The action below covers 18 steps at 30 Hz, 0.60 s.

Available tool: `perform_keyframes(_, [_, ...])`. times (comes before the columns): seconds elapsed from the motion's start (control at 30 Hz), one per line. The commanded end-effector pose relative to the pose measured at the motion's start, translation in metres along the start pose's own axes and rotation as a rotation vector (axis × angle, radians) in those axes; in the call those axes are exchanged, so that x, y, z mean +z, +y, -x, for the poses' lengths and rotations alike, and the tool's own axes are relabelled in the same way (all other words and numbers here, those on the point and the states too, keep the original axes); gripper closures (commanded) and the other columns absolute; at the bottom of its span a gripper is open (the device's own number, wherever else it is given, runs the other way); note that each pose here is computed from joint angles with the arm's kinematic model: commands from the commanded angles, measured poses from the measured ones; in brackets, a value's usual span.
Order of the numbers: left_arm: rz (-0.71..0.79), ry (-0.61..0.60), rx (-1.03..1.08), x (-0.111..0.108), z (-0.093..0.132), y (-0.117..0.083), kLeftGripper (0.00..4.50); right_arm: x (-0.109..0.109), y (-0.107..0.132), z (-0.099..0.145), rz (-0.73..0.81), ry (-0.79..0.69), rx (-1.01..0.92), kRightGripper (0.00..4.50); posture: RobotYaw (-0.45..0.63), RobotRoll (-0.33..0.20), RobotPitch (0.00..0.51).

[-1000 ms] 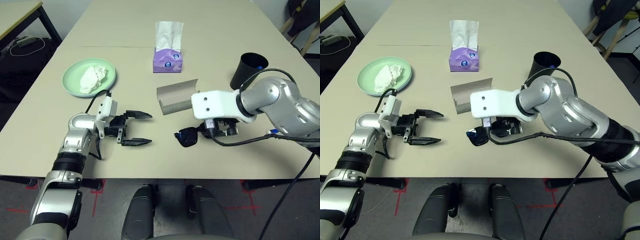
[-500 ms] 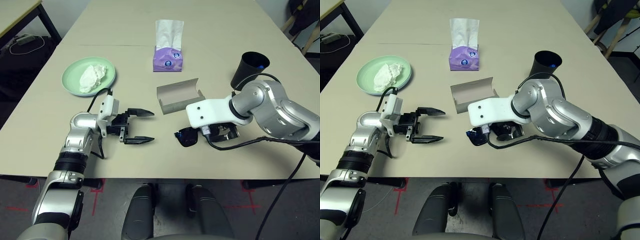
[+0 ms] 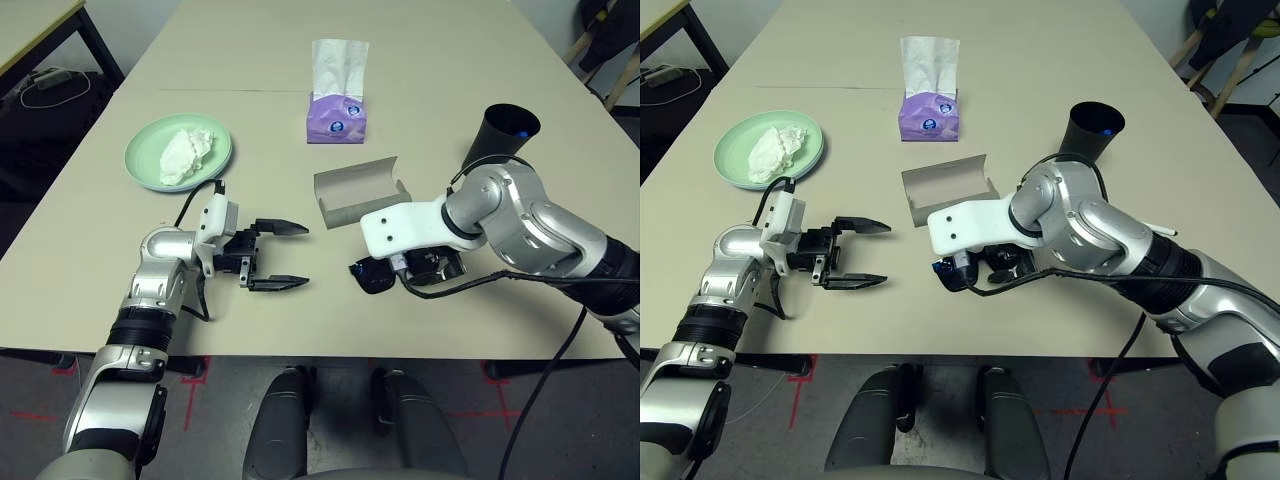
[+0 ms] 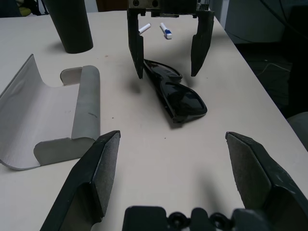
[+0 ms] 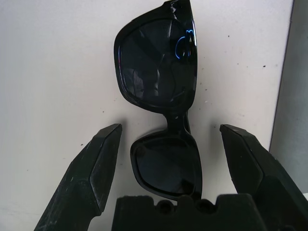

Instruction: Organize and tidy the items on the table.

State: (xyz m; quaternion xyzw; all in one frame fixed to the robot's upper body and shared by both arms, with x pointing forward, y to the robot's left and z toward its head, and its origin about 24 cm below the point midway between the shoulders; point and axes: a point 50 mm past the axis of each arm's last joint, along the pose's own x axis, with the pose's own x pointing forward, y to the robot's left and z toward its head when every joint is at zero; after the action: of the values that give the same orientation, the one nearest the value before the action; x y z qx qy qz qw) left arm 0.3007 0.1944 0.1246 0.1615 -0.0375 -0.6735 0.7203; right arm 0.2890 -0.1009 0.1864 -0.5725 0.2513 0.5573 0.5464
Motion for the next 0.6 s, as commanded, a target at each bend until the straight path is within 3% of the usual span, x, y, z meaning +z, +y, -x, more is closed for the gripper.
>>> perform_keyframes(0.03, [-0.009,0.003,-0.019,-0.0018,-0.0028,-0.0049,0.07,-0.0012,0.0013,-0.0013,0.002,0.009,0.01,0.0,0.1,0.0,0.183])
perform_keyframes(0.6, [-0.008,0.005,-0.018,-0.0013,-0.0048,-0.006,0.07,-0.0056,0.0013,-0.0071,-0.037,0.018,0.022,0.0,0.1,0.0,0.181])
